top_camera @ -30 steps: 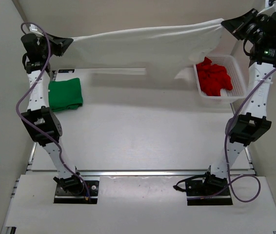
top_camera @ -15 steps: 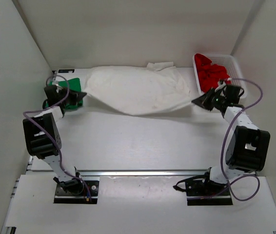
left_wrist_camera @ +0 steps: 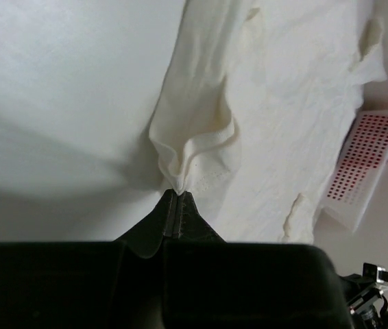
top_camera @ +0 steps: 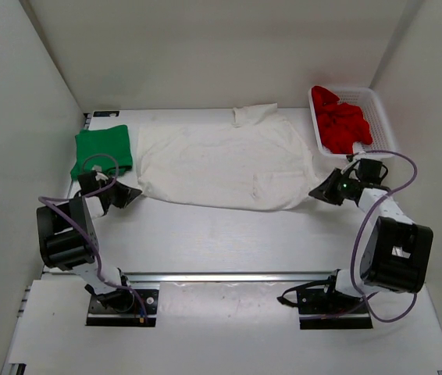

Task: Fold and stack the t-shirts
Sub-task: Fold the flattened tshirt in 1/3 of the way

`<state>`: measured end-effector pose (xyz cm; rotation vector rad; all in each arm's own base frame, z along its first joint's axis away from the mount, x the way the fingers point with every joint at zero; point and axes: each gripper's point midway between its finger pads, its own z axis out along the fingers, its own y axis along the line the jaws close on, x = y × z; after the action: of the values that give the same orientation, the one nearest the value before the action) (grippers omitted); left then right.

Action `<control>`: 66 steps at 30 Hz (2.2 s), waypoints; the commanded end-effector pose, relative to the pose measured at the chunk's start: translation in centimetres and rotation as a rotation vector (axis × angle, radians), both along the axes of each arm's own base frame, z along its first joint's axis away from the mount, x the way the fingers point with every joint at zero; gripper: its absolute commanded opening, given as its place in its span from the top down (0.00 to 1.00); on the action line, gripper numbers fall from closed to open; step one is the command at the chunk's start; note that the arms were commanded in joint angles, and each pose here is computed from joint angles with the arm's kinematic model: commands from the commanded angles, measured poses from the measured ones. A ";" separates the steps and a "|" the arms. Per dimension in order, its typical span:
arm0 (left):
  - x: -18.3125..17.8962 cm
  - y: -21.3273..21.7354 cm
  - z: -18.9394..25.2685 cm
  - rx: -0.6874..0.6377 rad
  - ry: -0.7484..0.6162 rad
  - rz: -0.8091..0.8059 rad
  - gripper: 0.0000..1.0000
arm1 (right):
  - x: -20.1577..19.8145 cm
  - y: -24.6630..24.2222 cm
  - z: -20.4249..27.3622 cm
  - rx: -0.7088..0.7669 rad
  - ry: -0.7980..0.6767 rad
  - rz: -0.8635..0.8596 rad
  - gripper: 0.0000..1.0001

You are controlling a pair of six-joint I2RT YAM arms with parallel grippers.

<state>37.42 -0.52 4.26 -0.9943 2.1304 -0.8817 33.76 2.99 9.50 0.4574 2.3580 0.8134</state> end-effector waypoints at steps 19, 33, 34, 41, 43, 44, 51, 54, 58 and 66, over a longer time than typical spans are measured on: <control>-14.8 4.9 -4.2 0.325 0.478 0.102 0.90 | -11.8 -0.2 -0.4 0.106 0.024 -0.267 1.00; -7.8 -1.1 9.4 0.669 -0.069 -0.036 0.26 | -8.3 2.1 4.6 -0.127 -0.118 -0.130 0.65; -7.6 -2.6 9.9 0.654 -0.114 -0.062 0.62 | -8.0 3.3 4.7 -0.122 -0.130 -0.103 0.76; -12.0 -17.7 2.9 0.405 -0.041 -0.492 1.00 | -8.6 16.1 -0.9 -0.144 -0.062 0.239 1.00; -13.3 -20.2 1.9 0.306 -0.057 -0.536 1.00 | -8.9 17.2 -2.3 -0.165 -0.048 0.265 1.00; -13.8 -20.0 1.0 0.298 -0.041 -0.536 0.99 | -9.0 17.4 -3.0 -0.168 -0.034 0.280 1.00; -13.8 -17.9 -1.2 0.283 -0.005 -0.482 0.96 | -9.9 17.5 -5.8 -0.174 0.047 0.283 1.00; -14.7 -16.0 -3.0 0.263 0.051 -0.453 0.97 | -10.5 16.4 -6.9 -0.180 0.078 0.266 1.00; -17.4 -15.5 -4.5 0.211 0.104 -0.477 1.00 | -11.4 16.1 -6.4 -0.166 0.078 0.267 1.00; -12.5 -16.4 4.2 0.228 -0.123 -0.413 0.95 | -11.3 15.2 -4.5 -0.143 0.031 0.251 1.00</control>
<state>21.90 -17.17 5.17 -0.3752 2.3951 -0.8501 21.69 18.23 3.59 0.1209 2.5701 0.7265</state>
